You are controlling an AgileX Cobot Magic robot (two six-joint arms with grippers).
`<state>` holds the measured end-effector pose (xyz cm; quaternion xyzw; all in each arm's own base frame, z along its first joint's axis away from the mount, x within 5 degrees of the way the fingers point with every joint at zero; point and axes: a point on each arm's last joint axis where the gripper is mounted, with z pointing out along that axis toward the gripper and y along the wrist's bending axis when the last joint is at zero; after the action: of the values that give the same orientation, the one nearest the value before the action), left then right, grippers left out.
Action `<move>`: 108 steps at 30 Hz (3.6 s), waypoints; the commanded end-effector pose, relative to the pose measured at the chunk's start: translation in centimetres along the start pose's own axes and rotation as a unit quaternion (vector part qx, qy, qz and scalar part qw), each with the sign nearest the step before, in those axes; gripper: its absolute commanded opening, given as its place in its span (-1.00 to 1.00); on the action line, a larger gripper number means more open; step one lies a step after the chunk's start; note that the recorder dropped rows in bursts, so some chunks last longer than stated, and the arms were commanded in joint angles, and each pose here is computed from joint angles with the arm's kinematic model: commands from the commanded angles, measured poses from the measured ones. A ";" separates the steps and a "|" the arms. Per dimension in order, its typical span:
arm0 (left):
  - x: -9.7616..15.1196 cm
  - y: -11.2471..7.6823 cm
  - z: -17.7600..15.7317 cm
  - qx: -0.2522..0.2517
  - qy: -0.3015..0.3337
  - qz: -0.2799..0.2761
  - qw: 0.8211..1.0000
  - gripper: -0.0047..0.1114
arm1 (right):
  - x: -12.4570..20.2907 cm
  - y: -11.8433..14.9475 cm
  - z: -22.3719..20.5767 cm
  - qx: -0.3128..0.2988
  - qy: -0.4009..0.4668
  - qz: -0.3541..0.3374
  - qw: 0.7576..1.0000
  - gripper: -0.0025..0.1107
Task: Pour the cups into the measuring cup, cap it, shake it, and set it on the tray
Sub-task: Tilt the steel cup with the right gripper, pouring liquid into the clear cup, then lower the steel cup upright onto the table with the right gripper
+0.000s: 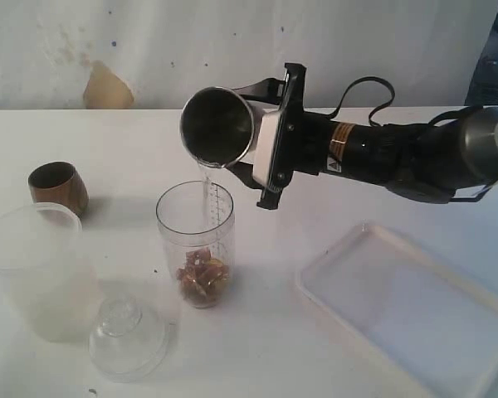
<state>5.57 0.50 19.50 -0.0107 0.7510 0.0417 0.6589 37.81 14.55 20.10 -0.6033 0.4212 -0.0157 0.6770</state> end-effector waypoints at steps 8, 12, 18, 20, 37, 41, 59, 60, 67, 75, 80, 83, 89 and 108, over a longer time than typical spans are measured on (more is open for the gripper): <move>0.0 0.0 0.0 0.001 -0.007 -0.005 1.000 -0.90 | -1.6 -1.6 -0.2 0.046 -0.055 -0.046 0.996 -0.96; 0.0 0.0 0.0 0.001 -0.007 -0.005 1.000 -0.90 | -1.9 -1.9 -0.2 0.049 -0.054 -0.071 0.995 -0.96; 0.0 0.0 0.0 0.001 -0.007 -0.005 1.000 -0.90 | -2.3 -2.4 -0.4 0.055 -0.052 -0.104 0.992 -0.96; 0.0 0.0 0.0 0.001 -0.007 -0.005 1.000 -0.90 | -2.2 -2.4 -0.4 0.054 -0.048 -0.122 0.990 -0.96; 0.0 0.0 0.0 0.001 -0.007 -0.005 1.000 -0.90 | -2.1 -2.5 -0.4 0.065 -0.032 -0.198 0.978 -0.96; 0.0 0.0 0.0 0.001 -0.007 -0.005 1.000 -0.90 | -2.1 -2.5 -0.4 0.065 -0.032 -0.199 0.977 -0.96; 0.0 0.0 0.0 0.001 -0.007 -0.005 1.000 -0.90 | -2.0 -2.5 -0.4 0.059 -0.039 -0.062 0.996 -0.96; 0.0 0.0 0.0 0.001 -0.007 -0.005 1.000 -0.90 | -2.0 -2.5 -0.4 0.058 -0.041 -0.039 0.997 -0.96; 0.0 0.0 0.0 0.001 -0.007 -0.005 1.000 -0.90 | -0.3 -3.2 -0.6 0.103 0.024 0.270 0.957 -0.96; 0.0 0.0 0.0 0.001 -0.007 -0.005 1.000 -0.90 | 4.0 -2.0 -0.6 0.212 0.095 0.449 0.863 -0.96; 0.0 0.0 0.0 0.001 -0.007 -0.005 1.000 -0.90 | 4.9 -0.3 0.1 0.187 0.088 0.444 0.872 -0.96; 0.0 0.0 0.0 0.001 -0.007 -0.005 1.000 -0.90 | 4.9 0.0 0.2 0.171 0.091 0.397 0.897 -0.96; 0.0 0.0 0.0 0.001 -0.007 -0.005 1.000 -0.90 | 3.0 -1.0 0.3 0.168 0.019 0.336 0.927 -0.96; 0.0 0.0 0.0 0.001 -0.007 -0.005 1.000 -0.90 | 9.2 4.2 0.6 0.213 0.137 0.534 0.807 -0.96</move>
<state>5.57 0.50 19.50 -0.0107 0.7510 0.0417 0.6589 41.85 11.14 12.08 -0.1176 0.7630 0.1671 0.6133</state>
